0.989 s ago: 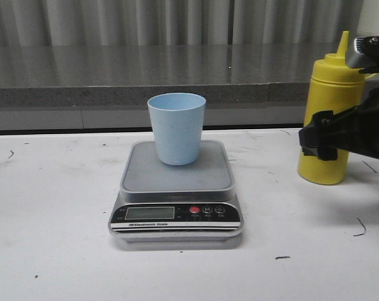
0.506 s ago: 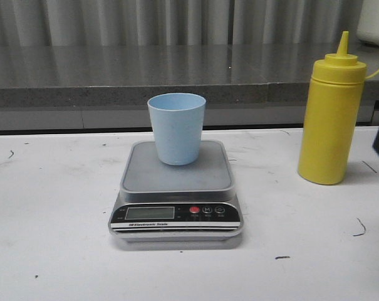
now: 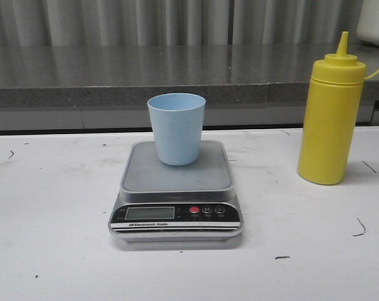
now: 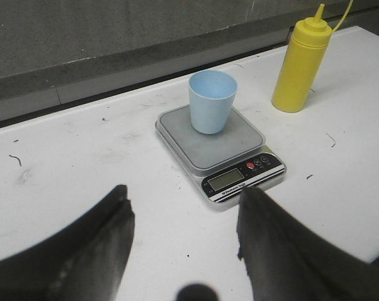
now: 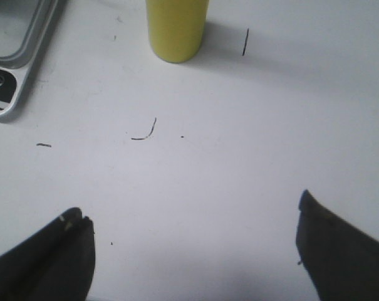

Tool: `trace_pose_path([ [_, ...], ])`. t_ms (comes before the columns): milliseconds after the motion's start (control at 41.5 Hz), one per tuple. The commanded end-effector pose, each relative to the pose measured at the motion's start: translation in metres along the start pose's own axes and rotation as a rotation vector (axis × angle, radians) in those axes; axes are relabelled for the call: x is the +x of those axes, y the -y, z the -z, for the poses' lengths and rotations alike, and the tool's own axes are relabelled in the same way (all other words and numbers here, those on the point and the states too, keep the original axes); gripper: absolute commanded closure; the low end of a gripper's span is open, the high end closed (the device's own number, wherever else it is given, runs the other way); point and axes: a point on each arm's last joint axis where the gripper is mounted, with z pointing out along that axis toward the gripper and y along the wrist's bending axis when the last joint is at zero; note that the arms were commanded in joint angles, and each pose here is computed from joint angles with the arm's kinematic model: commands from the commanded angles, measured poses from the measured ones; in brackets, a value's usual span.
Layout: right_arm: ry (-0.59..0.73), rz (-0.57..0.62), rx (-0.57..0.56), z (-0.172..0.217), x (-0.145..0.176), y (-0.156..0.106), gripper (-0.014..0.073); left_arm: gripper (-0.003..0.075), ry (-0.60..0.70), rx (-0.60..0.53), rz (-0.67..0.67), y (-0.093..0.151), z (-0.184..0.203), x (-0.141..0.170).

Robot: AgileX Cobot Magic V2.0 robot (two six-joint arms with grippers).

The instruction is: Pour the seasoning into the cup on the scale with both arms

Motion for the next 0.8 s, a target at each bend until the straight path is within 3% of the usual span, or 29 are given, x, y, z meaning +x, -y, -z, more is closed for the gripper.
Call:
trace_pose_path([
  [0,0.132,0.012,0.002,0.025,-0.002,0.001,-0.0068,0.0344,0.081,0.014,0.008,0.001,0.002,-0.012],
  [193,0.226,0.008,0.003,0.046,0.009,0.001,-0.0068,0.0344,0.083,0.015,0.008,0.001,0.002,-0.013],
  [434,0.244,0.007,0.003,0.049,0.010,0.001,-0.0054,0.0344,0.086,0.015,0.008,0.001,0.002,-0.013],
  [627,0.266,0.007,0.002,0.050,0.008,0.001,0.0050,0.0344,0.086,0.015,0.008,0.001,0.002,-0.013],
  [772,0.276,0.006,0.002,0.050,0.007,0.001,0.0214,0.0391,0.086,0.015,0.008,0.001,0.002,-0.013],
])
